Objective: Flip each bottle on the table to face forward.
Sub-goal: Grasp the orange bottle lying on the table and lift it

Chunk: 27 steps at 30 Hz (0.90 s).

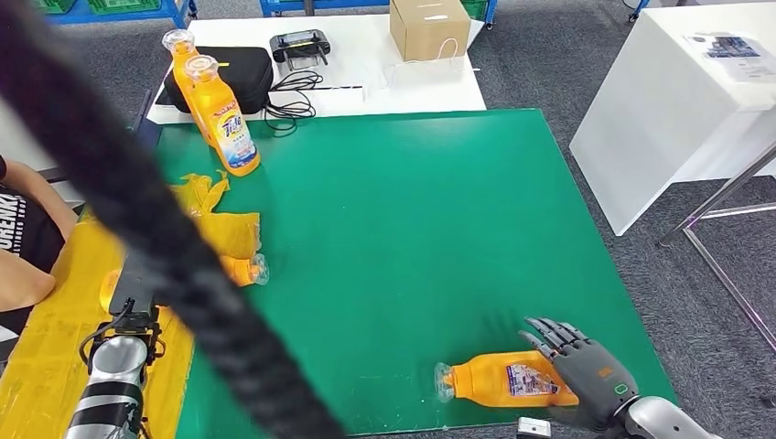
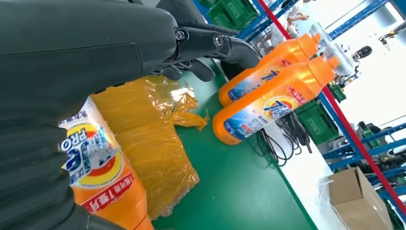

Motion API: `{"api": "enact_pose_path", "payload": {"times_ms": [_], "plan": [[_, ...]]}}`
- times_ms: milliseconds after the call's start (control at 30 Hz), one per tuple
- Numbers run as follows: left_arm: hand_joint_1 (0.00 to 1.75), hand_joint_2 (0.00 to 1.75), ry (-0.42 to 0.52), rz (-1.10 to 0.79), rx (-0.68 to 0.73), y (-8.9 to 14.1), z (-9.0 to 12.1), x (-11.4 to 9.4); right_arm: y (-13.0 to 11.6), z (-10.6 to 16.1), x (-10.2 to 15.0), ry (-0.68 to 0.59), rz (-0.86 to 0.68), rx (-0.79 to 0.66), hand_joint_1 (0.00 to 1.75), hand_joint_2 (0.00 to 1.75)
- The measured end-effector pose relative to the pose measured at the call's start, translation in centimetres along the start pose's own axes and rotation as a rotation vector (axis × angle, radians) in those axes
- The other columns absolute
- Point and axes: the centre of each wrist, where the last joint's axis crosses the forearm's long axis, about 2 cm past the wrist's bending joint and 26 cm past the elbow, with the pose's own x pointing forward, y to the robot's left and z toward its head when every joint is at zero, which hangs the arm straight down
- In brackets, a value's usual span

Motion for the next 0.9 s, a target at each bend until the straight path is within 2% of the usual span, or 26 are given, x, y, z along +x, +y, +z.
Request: {"api": "enact_pose_path", "payload": {"times_ms": [500,533,567,667,700,767,900], "plan": [[0.00,1.75,0.010,0.048,-0.003,-0.3,0.8,-0.3,2.0,-1.0,0.0,0.062,0.002,0.069,0.00,1.75],[0.00,1.75,0.009,0.048,-0.003,-0.3,0.8,-0.3,2.1,-1.1,0.0,0.066,0.002,0.076,0.07,1.75],[0.00,1.75,0.008,0.049,-0.003,-0.3,0.8,-0.3,2.2,-1.1,-0.1,0.071,0.002,0.087,0.36,1.75],[0.00,1.75,0.002,0.054,-0.004,-0.3,0.8,-0.3,2.4,-1.1,-0.4,0.093,0.006,0.130,1.45,1.75],[0.00,1.75,0.000,0.055,-0.004,-0.4,0.8,-0.3,2.4,-1.1,-0.6,0.100,0.007,0.139,1.58,1.75],[0.00,1.75,-0.003,0.058,-0.002,-0.4,0.8,-0.3,2.5,-1.1,-0.8,0.110,0.010,0.148,1.66,1.75],[0.00,1.75,-0.004,0.062,0.000,-0.4,0.8,-0.3,2.4,-1.3,-1.1,0.122,0.020,0.131,1.54,1.75]]}}
